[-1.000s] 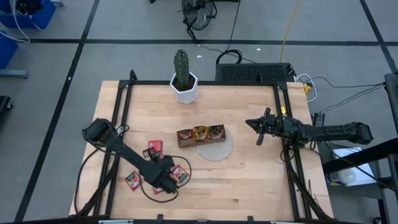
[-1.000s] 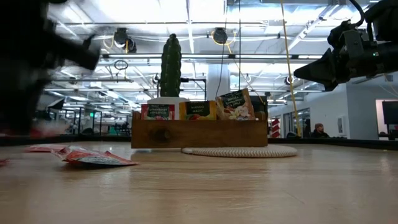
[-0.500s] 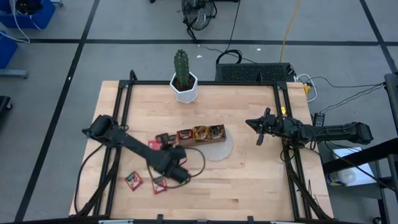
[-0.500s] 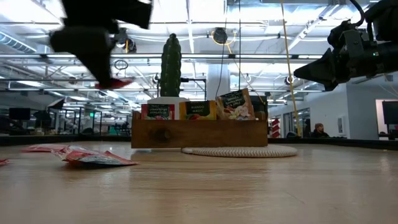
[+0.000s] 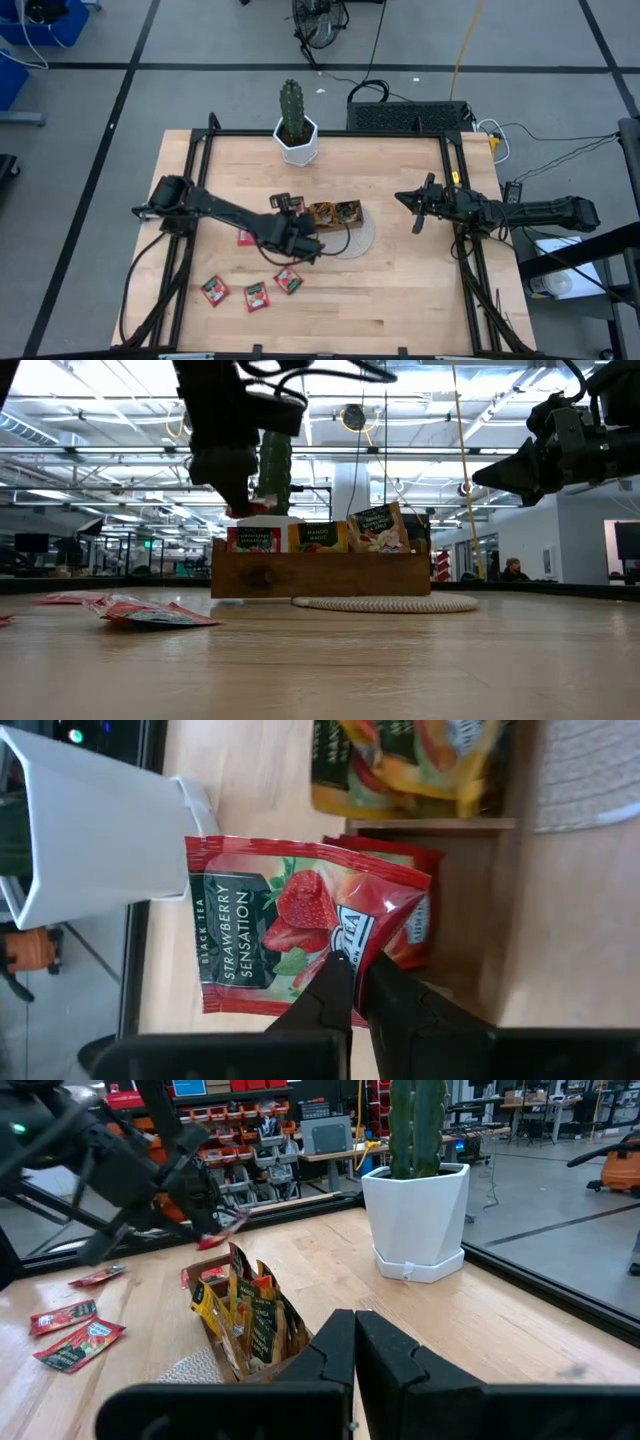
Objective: Pick & Place Tea
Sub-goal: Put the red tea bag into the left section of the wooden organizer
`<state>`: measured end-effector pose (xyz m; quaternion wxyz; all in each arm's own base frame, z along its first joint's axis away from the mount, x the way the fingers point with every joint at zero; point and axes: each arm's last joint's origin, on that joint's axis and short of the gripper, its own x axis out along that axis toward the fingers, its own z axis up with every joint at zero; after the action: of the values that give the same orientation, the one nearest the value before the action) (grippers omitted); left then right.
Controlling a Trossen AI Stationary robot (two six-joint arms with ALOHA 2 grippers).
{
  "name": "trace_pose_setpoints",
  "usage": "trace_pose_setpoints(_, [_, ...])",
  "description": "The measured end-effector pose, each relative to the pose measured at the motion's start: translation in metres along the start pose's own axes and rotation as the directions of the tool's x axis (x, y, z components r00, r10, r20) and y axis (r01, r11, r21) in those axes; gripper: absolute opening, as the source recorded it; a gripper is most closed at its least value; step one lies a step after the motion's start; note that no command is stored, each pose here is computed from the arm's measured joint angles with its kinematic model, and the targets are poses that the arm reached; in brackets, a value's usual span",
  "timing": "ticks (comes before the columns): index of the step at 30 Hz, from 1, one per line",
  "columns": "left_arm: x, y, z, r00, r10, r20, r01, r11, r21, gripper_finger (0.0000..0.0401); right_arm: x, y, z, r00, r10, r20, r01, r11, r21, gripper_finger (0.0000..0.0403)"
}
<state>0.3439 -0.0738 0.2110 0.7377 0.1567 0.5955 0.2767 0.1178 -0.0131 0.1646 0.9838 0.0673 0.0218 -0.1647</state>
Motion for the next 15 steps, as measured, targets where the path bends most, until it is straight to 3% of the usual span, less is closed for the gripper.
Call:
trace_pose_setpoints(7, [0.023,-0.002,-0.001,0.999,-0.037,0.013,0.037,0.999,-0.015,0.0015,0.000,0.000,0.000,1.000,0.000,0.000,0.000,1.000,0.000,0.0000])
trace_pose_setpoints(15, [0.029,-0.005,-0.003,0.998,-0.054,0.018,0.054,0.999,-0.006,0.0015,0.000,0.000,0.000,1.000,0.000,0.000,0.000,1.000,0.000,0.0000])
